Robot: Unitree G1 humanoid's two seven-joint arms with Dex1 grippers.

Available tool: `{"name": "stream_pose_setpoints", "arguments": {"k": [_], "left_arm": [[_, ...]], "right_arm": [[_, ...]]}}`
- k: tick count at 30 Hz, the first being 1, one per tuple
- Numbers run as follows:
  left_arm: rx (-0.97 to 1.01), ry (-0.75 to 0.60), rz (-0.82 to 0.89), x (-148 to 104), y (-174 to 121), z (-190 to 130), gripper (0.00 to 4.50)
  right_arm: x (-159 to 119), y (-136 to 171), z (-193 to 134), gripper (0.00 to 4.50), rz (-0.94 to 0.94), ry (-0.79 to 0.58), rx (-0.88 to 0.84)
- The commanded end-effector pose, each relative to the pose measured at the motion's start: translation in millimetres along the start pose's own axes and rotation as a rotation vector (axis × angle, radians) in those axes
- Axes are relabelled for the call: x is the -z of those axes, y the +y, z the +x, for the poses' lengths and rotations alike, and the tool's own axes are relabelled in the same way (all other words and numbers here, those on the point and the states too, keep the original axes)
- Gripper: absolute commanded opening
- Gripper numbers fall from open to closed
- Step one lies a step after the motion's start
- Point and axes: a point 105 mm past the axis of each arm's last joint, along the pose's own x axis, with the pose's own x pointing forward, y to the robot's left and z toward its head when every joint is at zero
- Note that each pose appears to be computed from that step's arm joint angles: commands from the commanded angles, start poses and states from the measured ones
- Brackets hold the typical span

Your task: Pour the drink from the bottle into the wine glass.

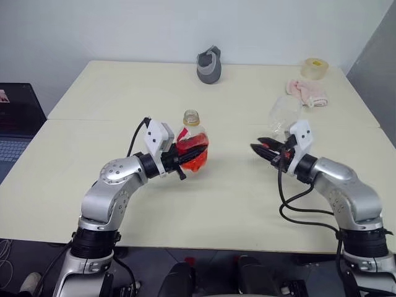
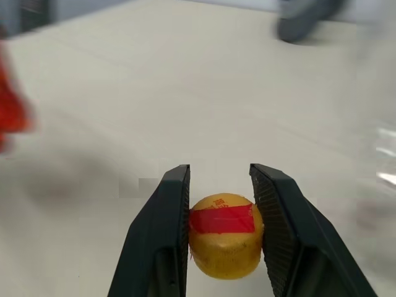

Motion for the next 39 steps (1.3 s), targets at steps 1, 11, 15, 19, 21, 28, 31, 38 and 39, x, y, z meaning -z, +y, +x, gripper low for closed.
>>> {"name": "stream_pose_setpoints", "arguments": {"k": [1, 11, 15, 19, 21, 28, 31, 38, 39], "left_arm": [[0.02, -0.059, 0.043, -17.2, -3.0, 4.6, 0.82], [0.023, -0.054, 0.045, -18.3, -1.7, 3.6, 0.82], [0.022, -0.057, 0.045, -18.8, -1.9, 4.7, 0.82], [0.017, -0.058, 0.046, -19.5, -0.3, 4.2, 0.82], [0.017, -0.058, 0.046, -19.6, 0.0, 4.1, 0.82], [0.019, -0.061, 0.051, -21.4, 1.7, 6.8, 0.82], [0.018, -0.062, 0.052, -22.0, 2.1, 6.5, 0.82], [-0.011, -0.054, 0.049, -20.1, 5.8, 0.4, 0.82], [-0.025, -0.054, 0.049, -20.1, 8.1, -1.2, 0.82]], "right_arm": [[4.7, -27.8, -5.5, 1.25, 0.04, -0.033, 0.232], [24.9, -4.7, -15.8, 1.25, 0.097, 0.022, 0.298], [37.3, -8.1, -23.5, 1.25, 0.071, 0.073, 0.343], [46.5, -14.3, -34.4, 1.25, 0.068, 0.112, 0.408], [49.5, -14.5, -35.7, 1.25, 0.085, 0.118, 0.415], [45.4, -17.0, -32.9, 3.13, 0.09, 0.096, 0.422], [43.8, -17.4, -34.5, 4.12, 0.088, 0.094, 0.423], [20.2, -6.9, -38.1, 4.5, 0.07, 0.065, 0.325], [16.6, -1.7, -38.7, 4.5, 0.084, 0.064, 0.289]]}}
